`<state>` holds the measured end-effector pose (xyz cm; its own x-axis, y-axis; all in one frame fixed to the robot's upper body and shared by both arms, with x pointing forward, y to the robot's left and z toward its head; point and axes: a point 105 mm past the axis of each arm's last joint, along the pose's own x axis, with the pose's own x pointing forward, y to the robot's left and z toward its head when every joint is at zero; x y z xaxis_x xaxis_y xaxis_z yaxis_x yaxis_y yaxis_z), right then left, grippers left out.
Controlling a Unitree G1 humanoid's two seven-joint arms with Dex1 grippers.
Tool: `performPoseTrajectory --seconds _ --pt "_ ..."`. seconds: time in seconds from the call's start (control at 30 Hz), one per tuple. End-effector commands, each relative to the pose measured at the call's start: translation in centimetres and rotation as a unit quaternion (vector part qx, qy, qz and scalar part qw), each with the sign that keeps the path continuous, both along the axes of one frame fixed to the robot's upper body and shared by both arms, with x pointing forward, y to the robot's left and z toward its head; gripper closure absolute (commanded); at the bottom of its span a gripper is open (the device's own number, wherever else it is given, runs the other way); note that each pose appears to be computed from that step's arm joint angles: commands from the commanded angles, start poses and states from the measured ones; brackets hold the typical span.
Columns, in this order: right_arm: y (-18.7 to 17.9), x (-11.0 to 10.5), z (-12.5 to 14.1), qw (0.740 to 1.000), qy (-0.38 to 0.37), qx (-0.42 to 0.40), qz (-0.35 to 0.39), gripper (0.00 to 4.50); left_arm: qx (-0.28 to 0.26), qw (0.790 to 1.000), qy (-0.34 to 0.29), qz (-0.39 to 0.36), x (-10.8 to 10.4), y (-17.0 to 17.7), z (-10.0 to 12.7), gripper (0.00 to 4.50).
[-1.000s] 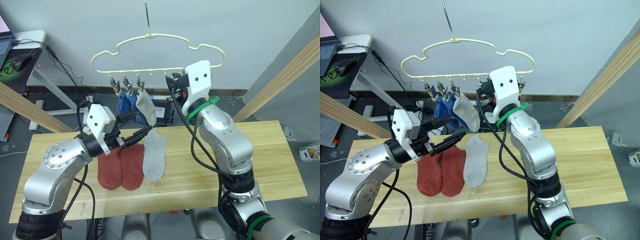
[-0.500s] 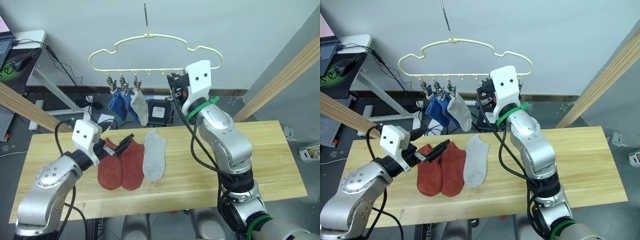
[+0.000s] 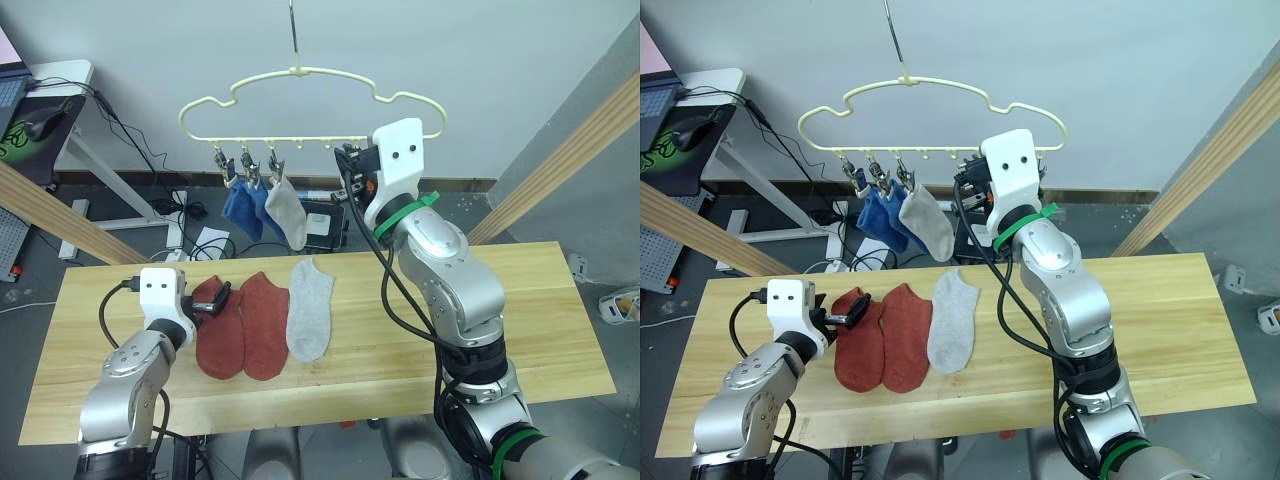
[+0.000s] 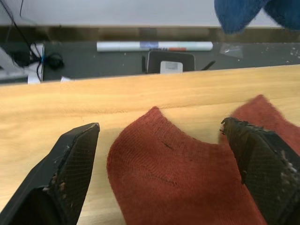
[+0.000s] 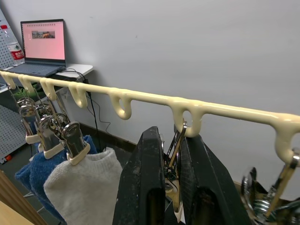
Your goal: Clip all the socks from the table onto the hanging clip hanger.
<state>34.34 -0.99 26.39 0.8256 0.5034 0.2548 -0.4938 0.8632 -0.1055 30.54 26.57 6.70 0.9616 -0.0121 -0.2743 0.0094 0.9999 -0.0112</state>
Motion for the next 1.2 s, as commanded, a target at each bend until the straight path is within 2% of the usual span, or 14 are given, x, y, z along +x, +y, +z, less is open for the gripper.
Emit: performPoseTrajectory --seconds 0.03,0.13,0.17,0.57,0.7,0.8,0.93,1.0,1.2 --pt "0.3 -0.8 1.6 0.999 -0.033 0.012 0.011 4.42 -0.007 0.999 0.027 0.033 0.0 0.9 -1.3 0.00" --pt "0.4 -0.9 1.6 0.999 -0.033 0.011 0.011 4.42 -0.018 0.998 0.053 0.029 -0.1 0.6 -2.3 0.00" --pt "0.4 -0.9 1.6 0.999 -0.033 0.012 0.011 4.42 -0.024 0.997 0.061 0.027 -0.1 0.5 -2.6 0.18" --pt "0.5 -1.0 1.7 0.999 -0.033 0.016 0.013 4.42 -0.035 0.996 0.063 0.046 -0.3 0.9 -2.4 2.83" --pt "0.5 -1.0 1.7 0.999 -0.033 0.016 0.014 4.42 -0.035 0.998 0.034 0.028 -0.3 0.0 -1.1 3.86" --pt "0.6 -1.1 1.8 0.999 -0.033 0.019 0.016 4.42 -0.008 0.998 -0.048 -0.032 0.2 -2.3 2.5 4.49" --pt "0.7 -1.3 2.0 0.999 -0.034 0.024 0.018 4.42 0.019 0.983 -0.137 -0.125 0.2 -6.2 6.4 4.50" --pt "0.8 -1.4 2.3 0.999 -0.035 0.029 0.021 4.42 0.042 0.962 -0.190 -0.193 -0.3 -9.4 8.5 4.50" --pt "1.0 -2.0 3.2 0.998 -0.039 0.044 0.028 4.42 0.087 0.916 -0.292 -0.262 -1.4 -14.5 11.1 4.50"
